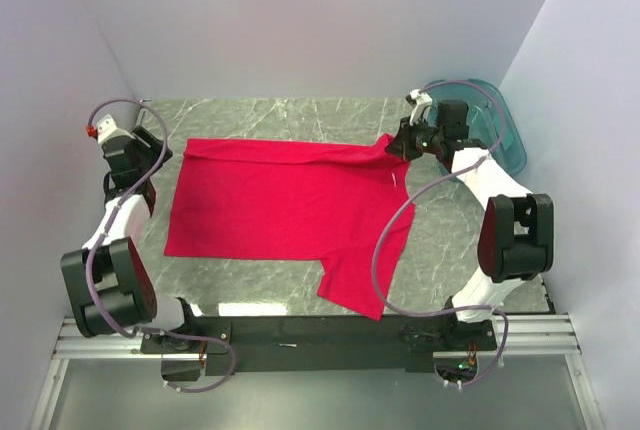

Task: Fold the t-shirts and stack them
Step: Fold the tshirt

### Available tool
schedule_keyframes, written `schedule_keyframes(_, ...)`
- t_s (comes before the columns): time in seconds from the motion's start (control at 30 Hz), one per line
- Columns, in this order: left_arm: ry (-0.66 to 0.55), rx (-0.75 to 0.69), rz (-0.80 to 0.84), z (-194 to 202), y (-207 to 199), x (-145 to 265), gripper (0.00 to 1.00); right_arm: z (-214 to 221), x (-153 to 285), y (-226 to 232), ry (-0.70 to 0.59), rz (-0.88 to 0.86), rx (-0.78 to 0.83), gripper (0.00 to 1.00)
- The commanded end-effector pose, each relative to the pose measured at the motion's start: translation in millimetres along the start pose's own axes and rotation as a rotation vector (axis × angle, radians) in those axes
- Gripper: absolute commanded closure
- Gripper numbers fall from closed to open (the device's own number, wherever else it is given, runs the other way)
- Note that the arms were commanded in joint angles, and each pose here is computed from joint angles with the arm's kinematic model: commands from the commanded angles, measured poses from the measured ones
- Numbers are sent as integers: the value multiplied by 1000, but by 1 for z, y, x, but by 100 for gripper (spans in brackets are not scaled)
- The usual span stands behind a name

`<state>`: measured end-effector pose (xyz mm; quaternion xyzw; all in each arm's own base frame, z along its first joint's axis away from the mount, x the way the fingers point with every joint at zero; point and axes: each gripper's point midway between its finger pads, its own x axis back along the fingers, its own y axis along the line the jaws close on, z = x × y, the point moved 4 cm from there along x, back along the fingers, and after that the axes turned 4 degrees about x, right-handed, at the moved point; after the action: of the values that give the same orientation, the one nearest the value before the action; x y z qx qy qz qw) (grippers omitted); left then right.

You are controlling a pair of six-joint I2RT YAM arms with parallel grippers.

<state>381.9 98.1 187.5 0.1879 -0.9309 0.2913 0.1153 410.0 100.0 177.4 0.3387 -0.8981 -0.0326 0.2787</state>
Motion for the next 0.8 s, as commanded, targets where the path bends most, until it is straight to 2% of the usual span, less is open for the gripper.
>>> schedule_keyframes(0.0, -45, 4, 64, -16, -14, 15, 32, -18, 20, 11, -59, -3, 67, 100)
schedule_keyframes(0.47, -16, 0, 143, -6, -21, 45, 32, -5, 28, 29, -33, -27, 92, 100)
schedule_keyframes(0.67, -14, -1, 153, -4, -21, 51, 32, 13, 22, 49, 35, -70, 135, 100)
schedule_keyframes(0.77, -10, -2, 158, -3, -21, 52, 32, 28, 16, 61, 106, -87, 182, 87)
